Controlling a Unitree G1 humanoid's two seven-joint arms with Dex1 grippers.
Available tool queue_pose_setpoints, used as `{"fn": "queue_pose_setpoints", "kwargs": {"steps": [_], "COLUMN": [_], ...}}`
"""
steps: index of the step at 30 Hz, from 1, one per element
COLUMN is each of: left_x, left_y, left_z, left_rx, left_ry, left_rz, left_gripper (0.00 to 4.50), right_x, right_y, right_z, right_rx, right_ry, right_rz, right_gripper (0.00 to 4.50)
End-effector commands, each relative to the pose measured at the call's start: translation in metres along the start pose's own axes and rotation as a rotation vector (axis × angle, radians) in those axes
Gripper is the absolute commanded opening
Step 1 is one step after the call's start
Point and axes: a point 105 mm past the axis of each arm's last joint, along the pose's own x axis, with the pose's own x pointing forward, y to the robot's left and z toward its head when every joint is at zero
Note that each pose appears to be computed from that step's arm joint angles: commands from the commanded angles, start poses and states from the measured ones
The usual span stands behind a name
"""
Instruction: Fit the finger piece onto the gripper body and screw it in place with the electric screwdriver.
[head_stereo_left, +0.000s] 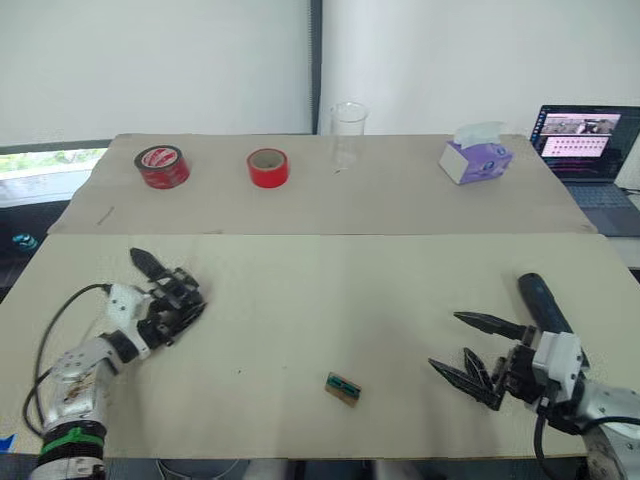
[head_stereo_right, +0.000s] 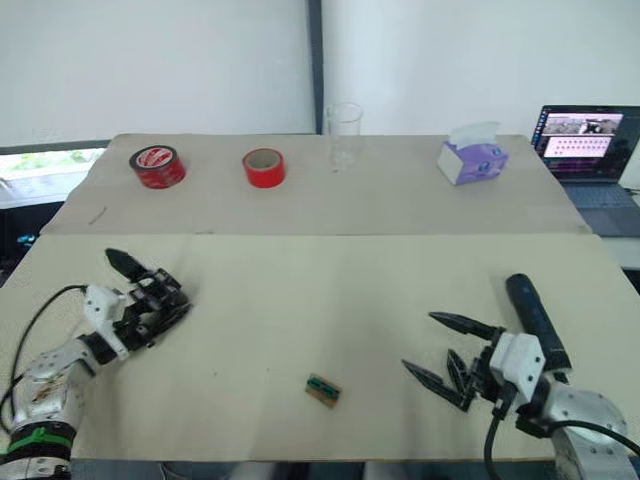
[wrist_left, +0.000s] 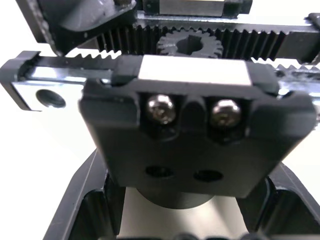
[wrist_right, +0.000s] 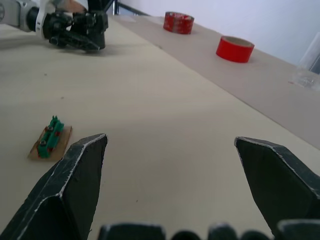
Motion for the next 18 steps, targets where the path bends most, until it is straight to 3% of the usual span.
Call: {"fn": "queue_pose_setpoints", "kwargs": {"steps": [1, 9, 18], "left_x": [0.045, 0.102, 0.126], "left_y": [-0.061, -0.133, -0.151], "left_z": [0.054, 0.042, 0.025], "left_rx": [0.131, 0.232, 0.3], "left_ry": [-0.104, -0.041, 0.021], "left_rz": [-0.369, -0.749, -0.858], "left_gripper": [2.35, 2.35, 2.35], "right_x": [-0.011, -0.022, -0.025], "right_y": [0.002, 0.015, 0.017], "right_z": [0.018, 0.026, 0.032], "right_rx": [-0.062, -0.046, -0.047], "right_ry": [-0.016, 0.018, 0.04], "right_rz": [-0.015, -0.05, -0.072], "right_gripper": [4.5, 4.5, 4.5]}}
